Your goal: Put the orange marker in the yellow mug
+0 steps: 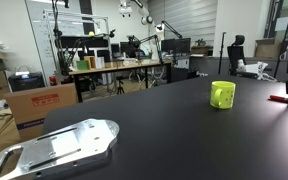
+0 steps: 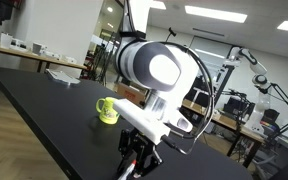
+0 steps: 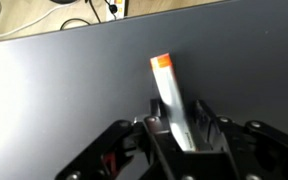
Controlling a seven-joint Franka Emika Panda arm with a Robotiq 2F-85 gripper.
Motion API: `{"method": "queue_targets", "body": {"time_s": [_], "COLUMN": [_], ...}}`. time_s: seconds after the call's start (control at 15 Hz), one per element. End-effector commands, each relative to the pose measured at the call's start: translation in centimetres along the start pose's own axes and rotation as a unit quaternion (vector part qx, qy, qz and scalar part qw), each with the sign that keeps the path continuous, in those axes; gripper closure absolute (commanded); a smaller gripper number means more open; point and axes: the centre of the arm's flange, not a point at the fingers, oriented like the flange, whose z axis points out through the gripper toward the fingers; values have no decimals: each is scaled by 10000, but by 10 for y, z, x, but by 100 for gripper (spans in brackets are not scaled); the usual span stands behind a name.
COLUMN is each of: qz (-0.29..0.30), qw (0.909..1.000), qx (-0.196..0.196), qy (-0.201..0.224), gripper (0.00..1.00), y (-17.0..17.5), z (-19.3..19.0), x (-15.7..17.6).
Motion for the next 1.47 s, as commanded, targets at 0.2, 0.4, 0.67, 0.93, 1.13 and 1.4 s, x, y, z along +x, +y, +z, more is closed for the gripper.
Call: {"method": "queue_targets", "body": {"time_s": [0.2,0.4,0.67,0.93,1.13,1.4], "qz": [1380,1914,2414,2708,2761,2464], "qw": [9895,9795,9582,9292,9020,8637], "qx": [159,450,1299,2224,2940,3773], "qy": [-411,-428,-818,-1173,-1539,-2255], "gripper": [96,95,95,95,95,95], "y": [-6,-5,-8,-15,-28,-65], "z": [-17,-36,-76,-131,-172,-213], "x": [13,35,69,99,114,122]}}
